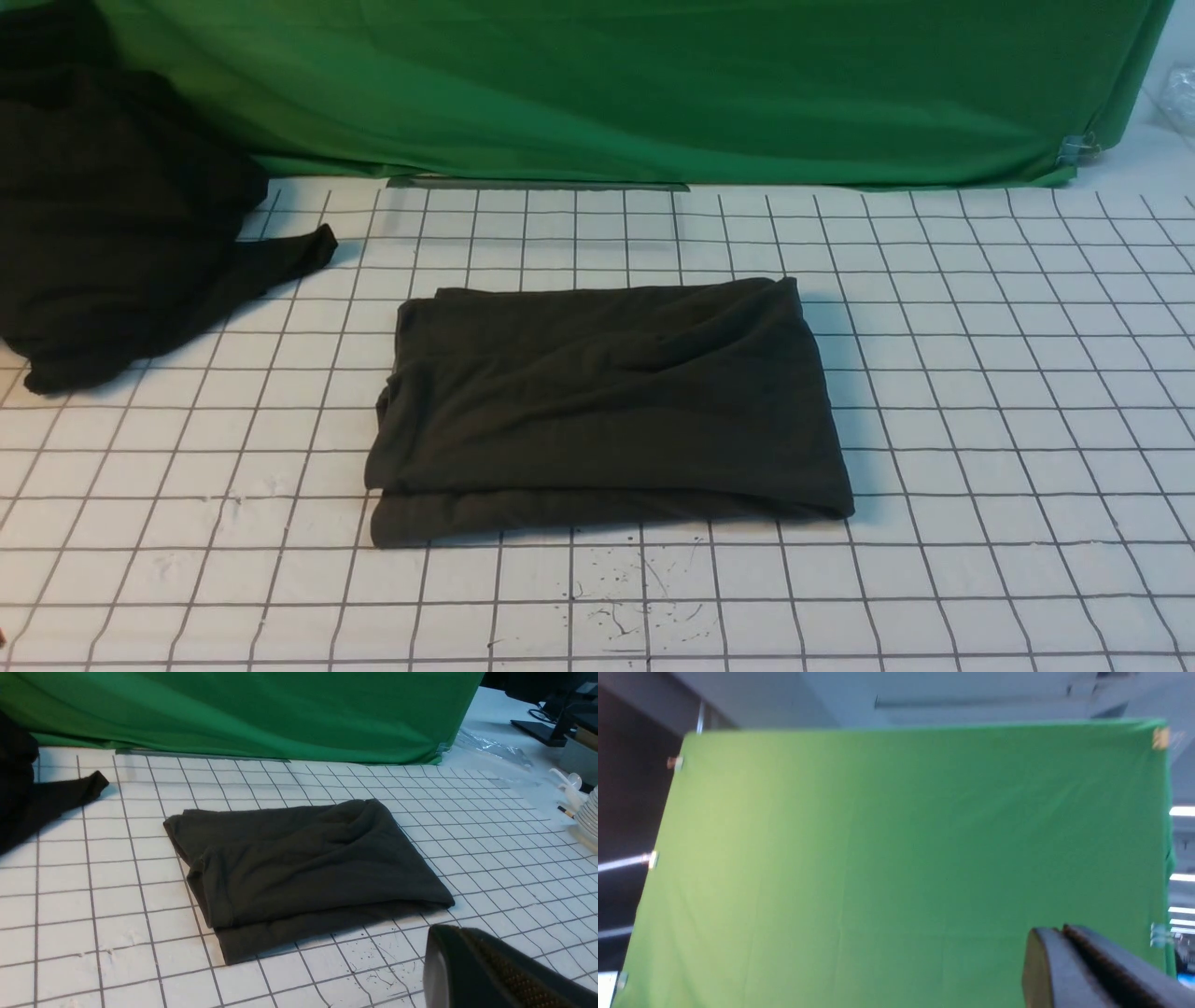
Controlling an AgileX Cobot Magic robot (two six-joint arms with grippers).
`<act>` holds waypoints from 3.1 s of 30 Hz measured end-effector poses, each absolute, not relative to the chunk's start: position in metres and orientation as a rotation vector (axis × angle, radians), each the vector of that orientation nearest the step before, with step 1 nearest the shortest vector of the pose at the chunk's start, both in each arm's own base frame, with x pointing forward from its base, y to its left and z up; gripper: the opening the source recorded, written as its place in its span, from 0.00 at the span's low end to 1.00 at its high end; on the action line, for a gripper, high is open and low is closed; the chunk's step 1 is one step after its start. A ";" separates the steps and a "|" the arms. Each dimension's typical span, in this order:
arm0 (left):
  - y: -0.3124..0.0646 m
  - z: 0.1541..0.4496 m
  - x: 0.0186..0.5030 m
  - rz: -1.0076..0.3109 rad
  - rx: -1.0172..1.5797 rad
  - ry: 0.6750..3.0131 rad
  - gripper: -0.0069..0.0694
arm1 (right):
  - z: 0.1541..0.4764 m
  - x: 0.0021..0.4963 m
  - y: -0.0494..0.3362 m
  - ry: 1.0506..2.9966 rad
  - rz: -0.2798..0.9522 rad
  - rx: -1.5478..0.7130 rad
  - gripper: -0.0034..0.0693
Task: Fold a long-sleeved shirt over a white checkered tablecloth.
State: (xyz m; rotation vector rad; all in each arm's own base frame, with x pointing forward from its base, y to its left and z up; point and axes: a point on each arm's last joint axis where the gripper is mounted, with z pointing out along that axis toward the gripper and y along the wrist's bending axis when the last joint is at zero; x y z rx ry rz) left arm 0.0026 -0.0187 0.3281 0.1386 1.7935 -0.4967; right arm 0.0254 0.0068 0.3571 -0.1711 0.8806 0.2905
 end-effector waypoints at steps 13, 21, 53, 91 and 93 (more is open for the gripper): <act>-0.020 0.325 0.005 -0.525 0.124 1.795 0.09 | 0.354 0.023 0.006 0.898 0.292 -0.179 0.11; -0.020 0.325 0.005 -0.525 0.124 1.795 0.09 | 0.353 0.024 0.007 0.904 0.291 -0.181 0.13; -0.001 0.190 0.056 0.011 0.020 1.724 0.09 | 0.350 0.026 0.008 0.943 0.314 -0.181 0.24; 0.000 0.190 0.056 0.027 0.032 1.720 0.09 | 0.187 0.055 0.006 1.737 -0.106 -0.289 0.36; 0.000 0.190 0.056 0.028 0.033 1.719 0.09 | 0.187 0.055 0.005 1.741 -0.093 -0.259 0.36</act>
